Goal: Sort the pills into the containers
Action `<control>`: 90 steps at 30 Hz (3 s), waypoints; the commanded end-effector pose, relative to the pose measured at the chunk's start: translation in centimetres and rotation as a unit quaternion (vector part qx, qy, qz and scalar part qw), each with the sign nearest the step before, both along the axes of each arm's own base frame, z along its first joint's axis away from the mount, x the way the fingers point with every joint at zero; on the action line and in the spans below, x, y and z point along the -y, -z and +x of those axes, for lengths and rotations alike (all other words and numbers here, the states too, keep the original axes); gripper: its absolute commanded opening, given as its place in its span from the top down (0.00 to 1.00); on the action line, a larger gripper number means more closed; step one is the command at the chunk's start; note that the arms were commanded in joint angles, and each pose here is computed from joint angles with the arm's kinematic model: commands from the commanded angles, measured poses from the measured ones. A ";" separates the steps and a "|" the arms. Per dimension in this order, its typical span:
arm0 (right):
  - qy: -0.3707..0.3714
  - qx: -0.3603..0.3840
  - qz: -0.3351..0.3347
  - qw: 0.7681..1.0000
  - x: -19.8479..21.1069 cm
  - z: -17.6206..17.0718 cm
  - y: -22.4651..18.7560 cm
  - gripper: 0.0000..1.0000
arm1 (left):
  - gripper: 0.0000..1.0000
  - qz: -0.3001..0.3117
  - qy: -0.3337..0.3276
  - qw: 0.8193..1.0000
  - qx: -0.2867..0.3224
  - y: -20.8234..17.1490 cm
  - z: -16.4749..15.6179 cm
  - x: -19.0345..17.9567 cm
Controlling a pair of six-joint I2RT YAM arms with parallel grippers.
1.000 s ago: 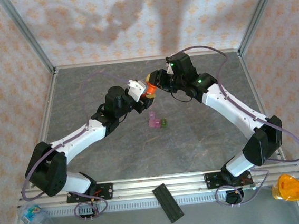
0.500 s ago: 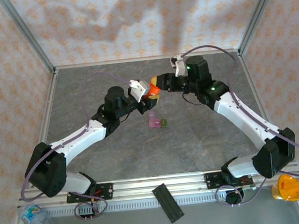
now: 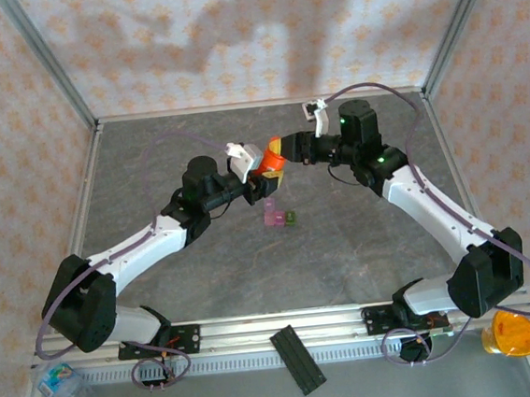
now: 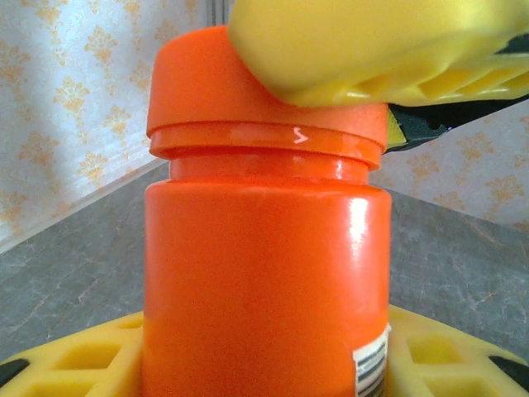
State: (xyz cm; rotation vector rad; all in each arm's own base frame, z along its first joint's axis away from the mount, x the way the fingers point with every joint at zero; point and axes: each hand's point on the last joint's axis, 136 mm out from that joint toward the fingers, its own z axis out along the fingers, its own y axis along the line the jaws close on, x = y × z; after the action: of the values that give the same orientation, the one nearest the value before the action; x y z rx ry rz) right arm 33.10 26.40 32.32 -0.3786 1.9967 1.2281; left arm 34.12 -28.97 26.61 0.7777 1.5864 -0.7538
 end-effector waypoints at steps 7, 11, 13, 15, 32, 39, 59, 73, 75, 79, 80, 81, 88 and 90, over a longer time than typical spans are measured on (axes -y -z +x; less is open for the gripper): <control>0.044 0.056 0.028 0.997 1.9 1.7 -3.6 0.71 | 1.00 -0.011 -0.019 1.000 0.001 -1.0 0.4 -1.0; 0.038 0.044 0.036 0.998 1.7 1.5 -3.5 0.71 | 1.00 0.002 -0.028 1.000 0.005 -0.7 0.7 -1.2; 0.041 0.037 0.033 0.998 1.8 1.5 -3.3 0.65 | 1.00 0.006 -0.034 0.999 0.008 -0.7 0.9 -1.4; 0.059 0.020 0.030 0.998 2.1 1.9 -3.1 0.41 | 1.00 0.010 -0.040 0.999 0.012 -0.8 1.1 -1.5; 0.253 -0.149 -0.009 0.956 3.6 3.5 0.6 0.08 | 1.00 0.077 -0.079 0.993 0.037 0.3 3.2 -2.1; 0.225 -0.158 -0.017 0.961 0.3 3.2 1.0 0.10 | 1.00 0.085 -0.075 0.993 0.040 0.6 3.3 -1.9; 0.193 -0.155 -0.032 0.968 -1.8 2.8 1.9 0.57 | 1.00 0.075 -0.074 0.994 0.039 0.4 3.6 -1.4; 0.014 0.033 -0.007 0.999 -0.6 1.8 -1.2 0.64 | 1.00 -0.049 0.053 0.997 -0.010 -4.0 -0.8 -0.1; -0.011 0.048 0.008 0.999 -0.3 1.5 -2.0 0.64 | 1.00 -0.081 0.088 0.992 -0.027 -5.0 -1.7 0.2; -0.042 0.055 0.009 0.998 -0.6 1.1 -3.0 0.68 | 1.00 -0.119 0.127 0.983 -0.052 -5.8 -2.5 0.6; -0.043 0.054 0.009 0.998 -0.6 1.2 -3.1 0.68 | 1.00 -0.127 0.134 0.981 -0.057 -6.0 -2.5 0.6; -0.042 0.056 0.010 0.997 -0.6 1.3 -3.3 0.68 | 1.00 -0.135 0.140 0.979 -0.065 -6.0 -2.6 0.7; 0.001 0.058 0.027 0.998 0.9 2.6 -3.7 0.71 | 1.00 -0.143 0.139 0.976 -0.087 -4.8 -2.1 0.7; 0.021 0.058 0.042 0.997 1.9 3.1 -4.1 0.73 | 1.00 -0.131 0.133 0.978 -0.091 -4.1 -2.0 0.5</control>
State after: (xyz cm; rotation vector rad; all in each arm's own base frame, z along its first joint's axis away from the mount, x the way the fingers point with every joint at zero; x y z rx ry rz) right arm 34.27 26.81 34.20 -0.4496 1.9445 1.3015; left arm 33.92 -29.06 28.89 0.6573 1.6238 -1.1813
